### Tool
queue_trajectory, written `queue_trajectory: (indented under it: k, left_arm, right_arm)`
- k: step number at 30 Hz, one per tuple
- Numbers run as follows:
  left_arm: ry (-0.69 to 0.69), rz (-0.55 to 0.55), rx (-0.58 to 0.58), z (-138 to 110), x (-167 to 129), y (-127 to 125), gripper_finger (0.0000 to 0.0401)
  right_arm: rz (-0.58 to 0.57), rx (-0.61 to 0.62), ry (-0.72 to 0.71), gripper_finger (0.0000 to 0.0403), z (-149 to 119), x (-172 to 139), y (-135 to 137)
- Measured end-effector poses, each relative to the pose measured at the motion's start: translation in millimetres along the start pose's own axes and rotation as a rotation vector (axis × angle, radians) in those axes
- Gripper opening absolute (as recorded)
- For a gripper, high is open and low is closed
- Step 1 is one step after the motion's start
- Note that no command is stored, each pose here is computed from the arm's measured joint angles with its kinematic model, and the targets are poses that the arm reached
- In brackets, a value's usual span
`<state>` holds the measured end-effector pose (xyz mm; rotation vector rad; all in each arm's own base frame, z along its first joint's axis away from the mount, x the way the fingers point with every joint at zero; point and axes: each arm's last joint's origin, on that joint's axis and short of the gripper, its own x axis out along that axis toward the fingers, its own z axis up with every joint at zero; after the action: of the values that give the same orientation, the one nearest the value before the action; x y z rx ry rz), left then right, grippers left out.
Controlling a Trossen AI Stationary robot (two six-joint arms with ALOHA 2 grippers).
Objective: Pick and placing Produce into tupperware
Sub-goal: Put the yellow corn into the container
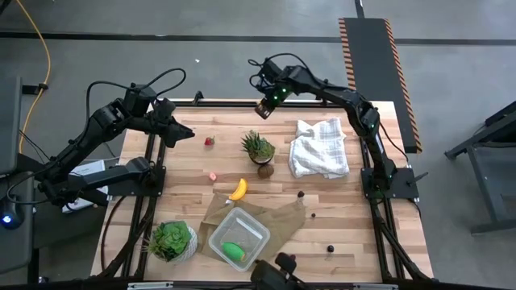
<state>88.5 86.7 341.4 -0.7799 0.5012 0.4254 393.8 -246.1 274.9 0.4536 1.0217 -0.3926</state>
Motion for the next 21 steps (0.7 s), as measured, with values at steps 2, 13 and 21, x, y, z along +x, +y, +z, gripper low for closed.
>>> queue_trajectory:
  k: [2, 13, 21]
  left_arm:
    - [0.000, 0.000, 0.001, 0.1, 0.1, 0.0, 0.0134]
    - [0.000, 0.000, 0.001, 0.1, 0.1, 0.0, 0.0134]
    - [-0.002, 0.002, 0.003, 0.2, 0.0, 0.1, 0.0134]
  right_arm:
    - [0.021, 0.002, -0.013, 0.0039, 3.7, -8.0, 2.3]
    - [0.038, -0.021, -0.149, 0.0039, 24.7, -66.2, 13.9]
    - [0.074, -0.016, -0.211, 0.0039, 18.2, -102.8, 24.0]
